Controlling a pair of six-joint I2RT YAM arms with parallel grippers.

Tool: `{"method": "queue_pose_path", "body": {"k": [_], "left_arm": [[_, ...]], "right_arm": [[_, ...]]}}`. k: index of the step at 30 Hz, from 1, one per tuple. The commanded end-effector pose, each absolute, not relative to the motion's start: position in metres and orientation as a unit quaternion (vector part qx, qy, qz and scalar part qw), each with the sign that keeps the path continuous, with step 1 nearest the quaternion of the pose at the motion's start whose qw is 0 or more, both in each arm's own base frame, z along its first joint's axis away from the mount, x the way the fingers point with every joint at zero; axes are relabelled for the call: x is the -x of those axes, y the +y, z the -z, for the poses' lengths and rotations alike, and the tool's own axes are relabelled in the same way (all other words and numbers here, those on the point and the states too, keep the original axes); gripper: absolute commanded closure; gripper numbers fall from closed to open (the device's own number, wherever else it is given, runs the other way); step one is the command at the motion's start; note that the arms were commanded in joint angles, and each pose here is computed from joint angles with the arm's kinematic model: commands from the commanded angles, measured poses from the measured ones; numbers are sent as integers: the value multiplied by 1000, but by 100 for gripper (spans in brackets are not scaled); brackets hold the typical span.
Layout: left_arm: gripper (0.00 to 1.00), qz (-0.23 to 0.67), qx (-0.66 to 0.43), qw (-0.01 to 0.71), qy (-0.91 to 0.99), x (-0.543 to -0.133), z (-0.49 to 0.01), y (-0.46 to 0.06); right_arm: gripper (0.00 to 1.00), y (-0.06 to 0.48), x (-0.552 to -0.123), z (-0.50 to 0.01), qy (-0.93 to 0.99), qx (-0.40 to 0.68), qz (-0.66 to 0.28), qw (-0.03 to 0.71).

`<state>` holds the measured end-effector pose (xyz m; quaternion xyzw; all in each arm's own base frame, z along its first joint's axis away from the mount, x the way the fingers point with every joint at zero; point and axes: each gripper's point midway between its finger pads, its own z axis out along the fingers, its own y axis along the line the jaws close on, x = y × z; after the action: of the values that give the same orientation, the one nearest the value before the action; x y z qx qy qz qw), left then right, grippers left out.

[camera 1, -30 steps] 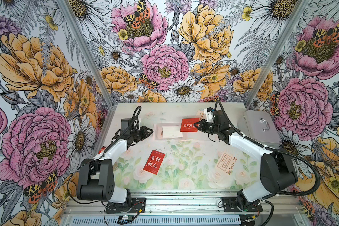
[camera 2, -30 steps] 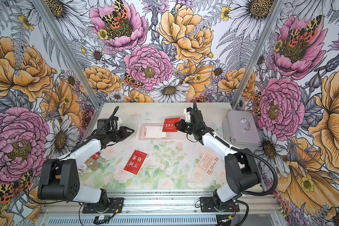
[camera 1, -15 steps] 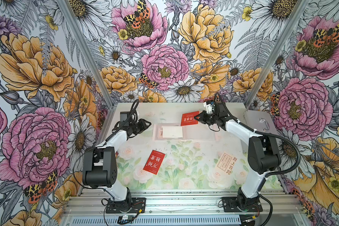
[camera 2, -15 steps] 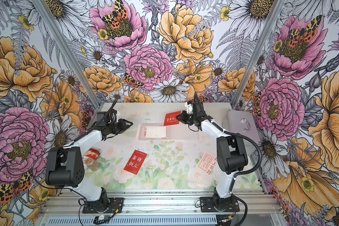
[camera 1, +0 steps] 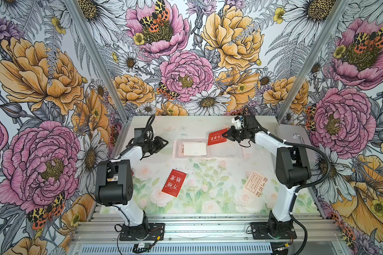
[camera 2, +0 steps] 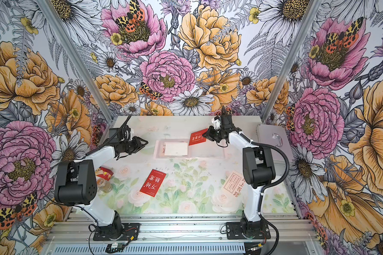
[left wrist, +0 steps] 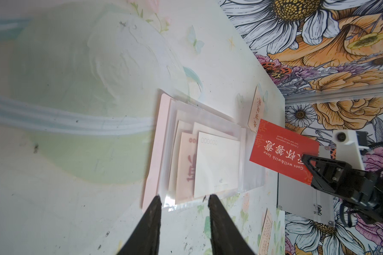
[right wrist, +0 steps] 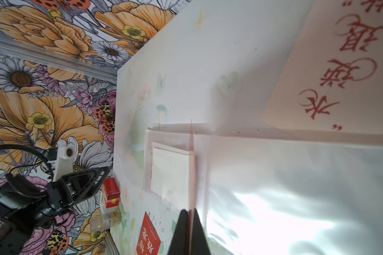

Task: Place the photos into the photo albums
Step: Pick up the photo at the center of the board, then insert the photo into the photo album.

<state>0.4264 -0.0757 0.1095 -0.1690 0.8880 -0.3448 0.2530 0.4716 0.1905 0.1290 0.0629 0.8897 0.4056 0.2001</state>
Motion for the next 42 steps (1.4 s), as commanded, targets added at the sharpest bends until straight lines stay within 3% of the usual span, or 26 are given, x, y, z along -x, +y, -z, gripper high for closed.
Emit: {"method": "queue_pose_path", "body": {"k": [1, 8, 15, 25, 42], "left_arm": [[62, 340, 145, 264, 891, -422, -115, -83], [62, 336, 147, 282, 887, -439, -131, -82], [63, 297, 230, 303, 876, -482, -135, -51], [63, 327, 181, 284, 883, -459, -127, -101], [63, 333, 185, 257, 888, -458, -93, -92]], "right_arm": [[100, 194, -465, -140, 895, -50, -385, 221], [100, 200, -467, -156, 896, -43, -365, 252], [100, 186, -481, -179, 886, -73, -362, 279], [100, 193, -475, -161, 885, -60, -369, 276], [100, 207, -478, -142, 883, -41, -405, 235]]}}
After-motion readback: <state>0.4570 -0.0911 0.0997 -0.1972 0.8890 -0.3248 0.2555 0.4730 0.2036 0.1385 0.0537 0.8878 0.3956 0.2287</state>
